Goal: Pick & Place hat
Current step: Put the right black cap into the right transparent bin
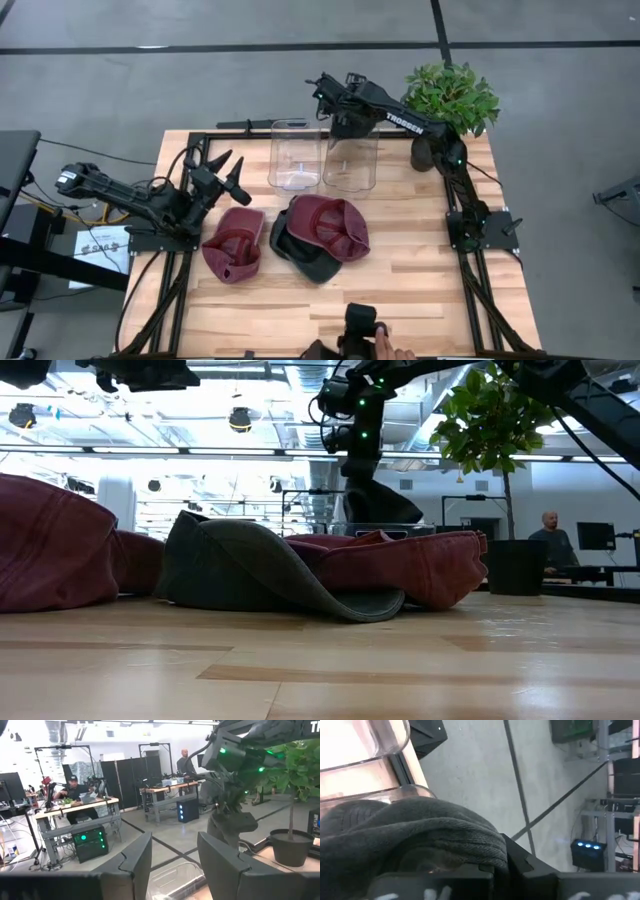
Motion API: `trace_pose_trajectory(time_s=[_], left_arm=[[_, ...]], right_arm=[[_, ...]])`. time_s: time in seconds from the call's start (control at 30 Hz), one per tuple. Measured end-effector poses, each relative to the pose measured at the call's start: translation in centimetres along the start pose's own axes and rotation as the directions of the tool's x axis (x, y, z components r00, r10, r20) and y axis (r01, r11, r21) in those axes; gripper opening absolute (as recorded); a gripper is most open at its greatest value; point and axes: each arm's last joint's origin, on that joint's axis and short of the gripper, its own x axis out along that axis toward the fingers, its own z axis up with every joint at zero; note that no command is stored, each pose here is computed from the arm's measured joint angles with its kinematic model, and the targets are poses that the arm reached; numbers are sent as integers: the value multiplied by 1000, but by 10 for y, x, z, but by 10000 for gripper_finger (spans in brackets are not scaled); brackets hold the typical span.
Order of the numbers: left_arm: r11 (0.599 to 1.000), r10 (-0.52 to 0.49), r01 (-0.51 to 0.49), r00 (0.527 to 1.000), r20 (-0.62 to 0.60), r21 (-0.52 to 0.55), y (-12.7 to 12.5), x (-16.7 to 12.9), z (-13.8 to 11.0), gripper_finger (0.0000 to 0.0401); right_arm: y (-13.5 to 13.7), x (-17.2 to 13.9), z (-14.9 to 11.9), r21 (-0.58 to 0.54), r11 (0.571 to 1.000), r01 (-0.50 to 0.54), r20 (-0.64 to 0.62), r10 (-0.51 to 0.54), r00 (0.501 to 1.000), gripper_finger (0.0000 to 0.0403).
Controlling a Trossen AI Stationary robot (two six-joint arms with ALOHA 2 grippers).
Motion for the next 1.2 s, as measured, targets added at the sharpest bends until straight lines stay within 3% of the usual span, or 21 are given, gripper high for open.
trace_pose_trajectory(time_s=[0.33, 0.83, 1.2], left_arm=[[1000, 0, 0, 1000, 0, -2, 0, 0, 0, 156], [1000, 2, -2, 1000, 0, -3, 0, 0, 0, 156], [1000, 2, -2, 1000, 0, -3, 0, 0, 0, 156]], right_arm=[[0, -1, -20, 46, 993, -111, -135, 116, 984, 0], [-10, -24, -26, 220, 940, -259, -87, 283, 955, 0], [-1, -37, -30, 238, 917, -318, -115, 352, 929, 0]])
